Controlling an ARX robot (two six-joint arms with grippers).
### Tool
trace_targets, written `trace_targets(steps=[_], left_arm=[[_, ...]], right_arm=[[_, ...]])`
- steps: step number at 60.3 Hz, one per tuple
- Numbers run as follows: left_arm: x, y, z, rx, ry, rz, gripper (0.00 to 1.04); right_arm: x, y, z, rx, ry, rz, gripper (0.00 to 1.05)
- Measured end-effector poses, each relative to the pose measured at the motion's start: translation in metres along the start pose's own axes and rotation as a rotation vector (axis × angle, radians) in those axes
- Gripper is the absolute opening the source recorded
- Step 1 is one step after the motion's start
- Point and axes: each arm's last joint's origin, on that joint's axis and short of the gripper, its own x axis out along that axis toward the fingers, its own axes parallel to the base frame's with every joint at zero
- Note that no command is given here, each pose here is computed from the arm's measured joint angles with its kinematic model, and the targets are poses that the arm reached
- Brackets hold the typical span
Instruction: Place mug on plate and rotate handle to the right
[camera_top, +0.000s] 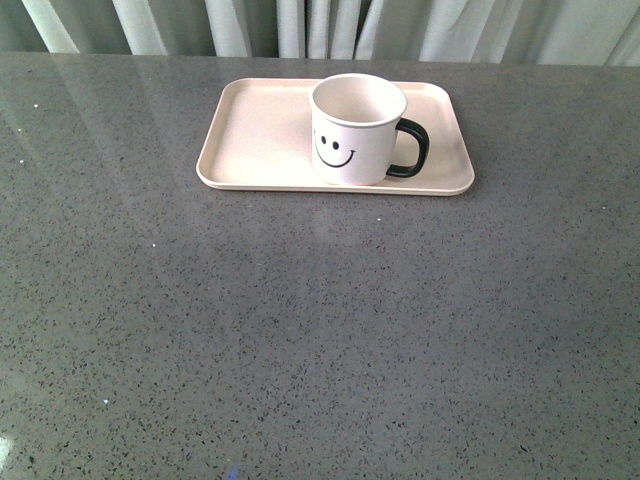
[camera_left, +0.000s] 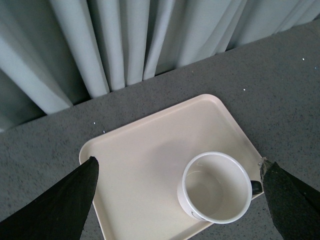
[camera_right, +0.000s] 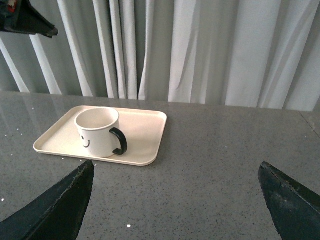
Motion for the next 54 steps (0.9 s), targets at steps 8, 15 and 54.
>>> trace_targets(steps=[8,15,54], left_arm=[[-0.022,0.006,-0.038,-0.027,-0.306,0.430,0.76],[-0.066,0.015,-0.069,-0.059,-0.493,0.548,0.54],[-0.181,0.005,-0.202,-0.069,-0.482,0.553,0.01]], right_arm=[[0.000,0.000,0.000,0.000,0.000,0.000,0.96],[0.000,0.000,0.000,0.000,0.000,0.000,0.96],[0.000,0.000,0.000,0.000,0.000,0.000,0.96]])
